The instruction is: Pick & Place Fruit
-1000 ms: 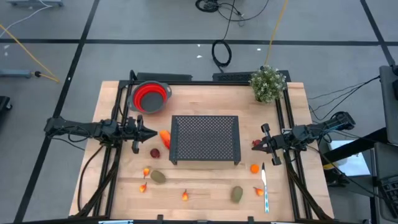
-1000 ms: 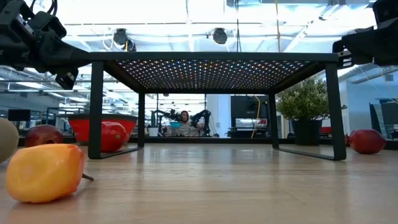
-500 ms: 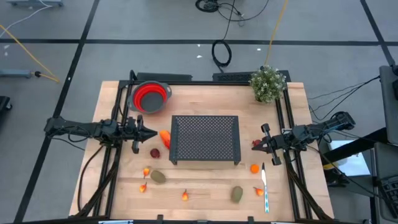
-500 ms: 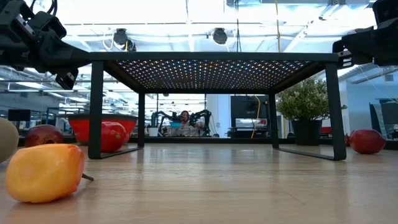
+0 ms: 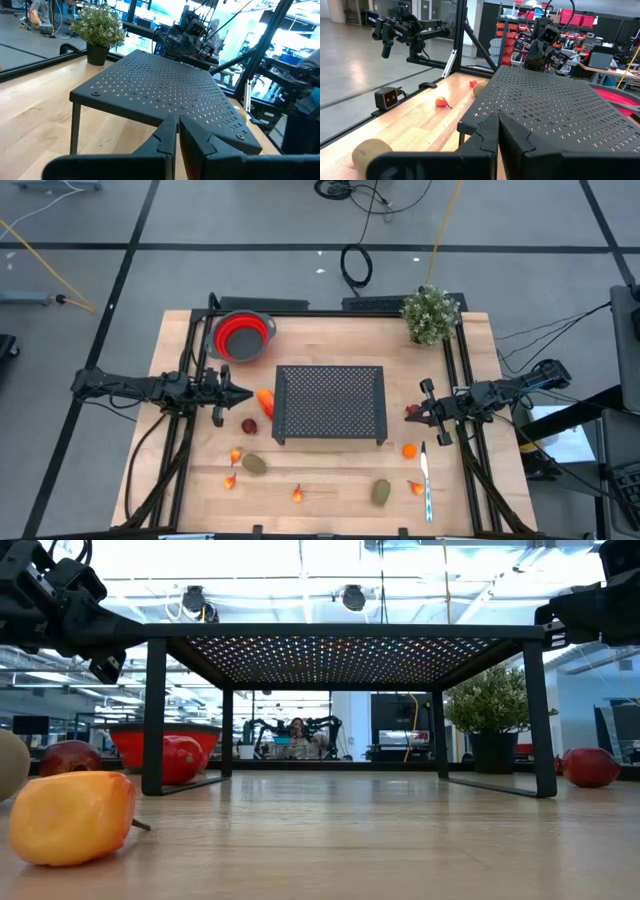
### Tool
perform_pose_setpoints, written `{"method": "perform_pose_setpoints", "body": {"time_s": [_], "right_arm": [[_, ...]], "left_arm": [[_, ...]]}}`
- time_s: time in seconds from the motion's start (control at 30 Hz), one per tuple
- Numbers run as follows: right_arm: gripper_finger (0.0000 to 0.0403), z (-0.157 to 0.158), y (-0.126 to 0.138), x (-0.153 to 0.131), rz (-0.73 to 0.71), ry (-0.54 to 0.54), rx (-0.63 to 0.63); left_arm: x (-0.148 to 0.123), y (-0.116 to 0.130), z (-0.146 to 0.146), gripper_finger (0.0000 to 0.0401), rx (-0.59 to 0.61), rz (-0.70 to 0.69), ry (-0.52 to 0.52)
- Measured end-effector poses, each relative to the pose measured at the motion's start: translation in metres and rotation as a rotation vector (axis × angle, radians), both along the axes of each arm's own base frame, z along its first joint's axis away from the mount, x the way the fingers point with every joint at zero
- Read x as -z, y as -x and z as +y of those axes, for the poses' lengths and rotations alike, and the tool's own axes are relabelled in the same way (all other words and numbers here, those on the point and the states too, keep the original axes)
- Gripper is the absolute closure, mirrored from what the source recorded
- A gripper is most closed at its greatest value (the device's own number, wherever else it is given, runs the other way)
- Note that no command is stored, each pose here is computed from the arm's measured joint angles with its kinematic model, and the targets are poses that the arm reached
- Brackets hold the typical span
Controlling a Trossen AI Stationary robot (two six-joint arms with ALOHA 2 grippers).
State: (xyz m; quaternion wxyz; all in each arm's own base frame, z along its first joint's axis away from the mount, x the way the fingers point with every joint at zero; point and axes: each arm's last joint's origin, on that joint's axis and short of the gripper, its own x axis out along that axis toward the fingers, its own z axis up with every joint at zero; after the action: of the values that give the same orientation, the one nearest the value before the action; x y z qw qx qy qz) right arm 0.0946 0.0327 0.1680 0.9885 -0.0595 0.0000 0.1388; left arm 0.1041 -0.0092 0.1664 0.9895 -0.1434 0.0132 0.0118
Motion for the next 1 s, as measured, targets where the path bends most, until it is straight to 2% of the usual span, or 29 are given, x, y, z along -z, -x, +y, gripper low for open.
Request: {"method": "perform_pose_setpoints", "body": {"time_s": [1.0], "right_arm": [[0.0403, -0.0001, 0.0000, -0.0027, -0.026, -0.009, 0.004]], "left_arm": [[0.0001, 0.0000, 0.0000, 0.0382, 0.000, 0.000, 0.000]]}}
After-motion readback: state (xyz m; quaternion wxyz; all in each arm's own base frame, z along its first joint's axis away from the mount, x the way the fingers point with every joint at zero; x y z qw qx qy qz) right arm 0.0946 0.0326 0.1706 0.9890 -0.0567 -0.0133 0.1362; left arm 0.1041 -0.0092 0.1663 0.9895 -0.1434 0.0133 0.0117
